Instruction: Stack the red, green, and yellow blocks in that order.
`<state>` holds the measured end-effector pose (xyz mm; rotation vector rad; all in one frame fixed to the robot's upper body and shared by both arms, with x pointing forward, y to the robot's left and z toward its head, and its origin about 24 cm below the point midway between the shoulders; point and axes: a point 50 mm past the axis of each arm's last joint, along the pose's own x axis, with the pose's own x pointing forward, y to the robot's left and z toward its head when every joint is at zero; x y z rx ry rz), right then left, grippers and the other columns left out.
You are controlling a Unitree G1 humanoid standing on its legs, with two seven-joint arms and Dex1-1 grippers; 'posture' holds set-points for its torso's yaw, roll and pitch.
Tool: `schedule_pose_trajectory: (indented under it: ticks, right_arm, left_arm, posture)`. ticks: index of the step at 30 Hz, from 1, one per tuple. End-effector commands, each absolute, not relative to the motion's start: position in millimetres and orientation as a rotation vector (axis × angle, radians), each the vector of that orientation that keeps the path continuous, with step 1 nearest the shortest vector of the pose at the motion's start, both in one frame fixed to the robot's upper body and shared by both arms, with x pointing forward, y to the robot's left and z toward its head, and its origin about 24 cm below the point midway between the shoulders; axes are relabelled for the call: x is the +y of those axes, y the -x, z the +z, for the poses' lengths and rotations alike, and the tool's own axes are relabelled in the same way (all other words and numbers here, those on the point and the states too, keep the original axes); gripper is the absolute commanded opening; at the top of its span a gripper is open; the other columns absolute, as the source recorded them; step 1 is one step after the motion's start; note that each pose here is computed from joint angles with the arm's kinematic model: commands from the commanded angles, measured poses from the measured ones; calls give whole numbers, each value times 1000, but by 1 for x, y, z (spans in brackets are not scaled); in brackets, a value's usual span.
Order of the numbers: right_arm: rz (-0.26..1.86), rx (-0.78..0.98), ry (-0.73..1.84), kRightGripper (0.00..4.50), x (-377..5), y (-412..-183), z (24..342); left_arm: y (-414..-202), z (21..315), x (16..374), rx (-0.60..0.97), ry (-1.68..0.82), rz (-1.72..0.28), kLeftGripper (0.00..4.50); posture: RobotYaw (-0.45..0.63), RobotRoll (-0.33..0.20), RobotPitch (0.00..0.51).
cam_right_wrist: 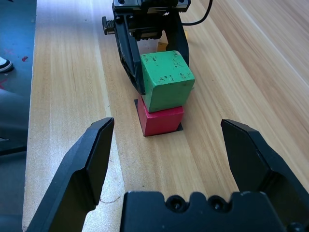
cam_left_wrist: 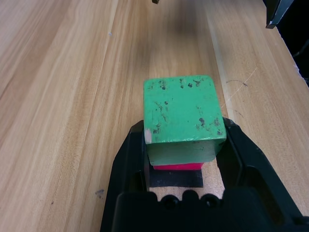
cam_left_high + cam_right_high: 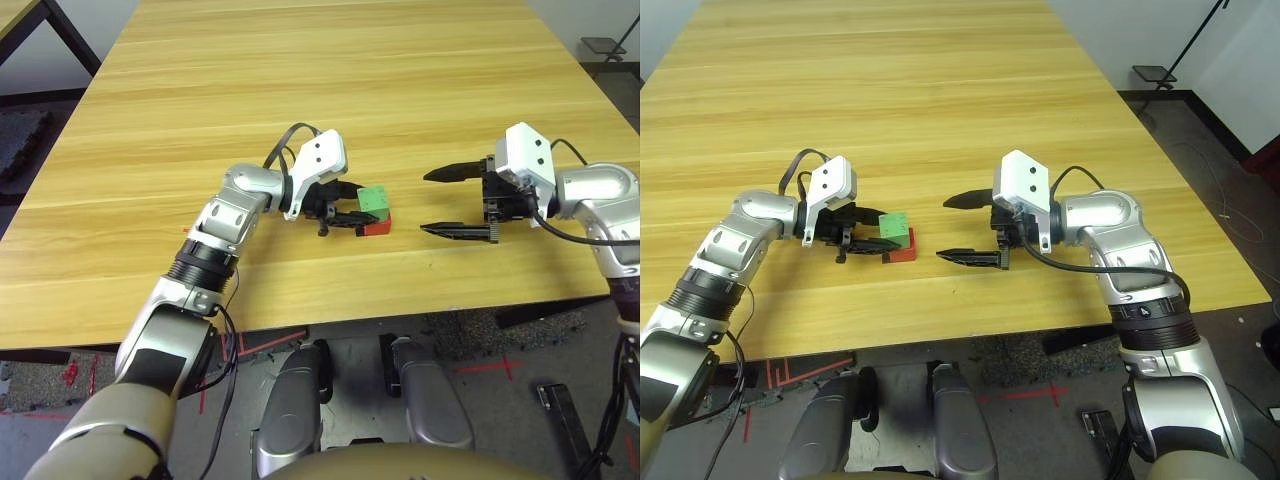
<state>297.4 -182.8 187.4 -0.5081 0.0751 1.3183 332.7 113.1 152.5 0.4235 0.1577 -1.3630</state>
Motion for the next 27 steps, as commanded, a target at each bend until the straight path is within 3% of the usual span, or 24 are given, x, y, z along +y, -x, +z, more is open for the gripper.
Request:
schedule_pose_trajectory:
  ticks: [1, 12, 19, 27]
  right_arm:
    - [1325, 73, 510, 4500, -182, -296, 186]
    - [1327, 75, 503, 4500, -181, -296, 184]
    - [1324, 73, 503, 4500, -179, -299, 185]
    - [1324, 67, 501, 4500, -179, -303, 185]
  left_arm:
    - [-333, 145, 111, 187, -436, -1374, 2091]
    - [-332, 139, 112, 212, -436, -1387, 2091]
    - [-333, 141, 115, 223, -435, -1373, 4416]
    - [-333, 142, 125, 245, -450, -1365, 4466]
  posture:
    - [163, 22, 196]
    - [164, 19, 203]
    - [173, 20, 205]
    - [173, 20, 205]
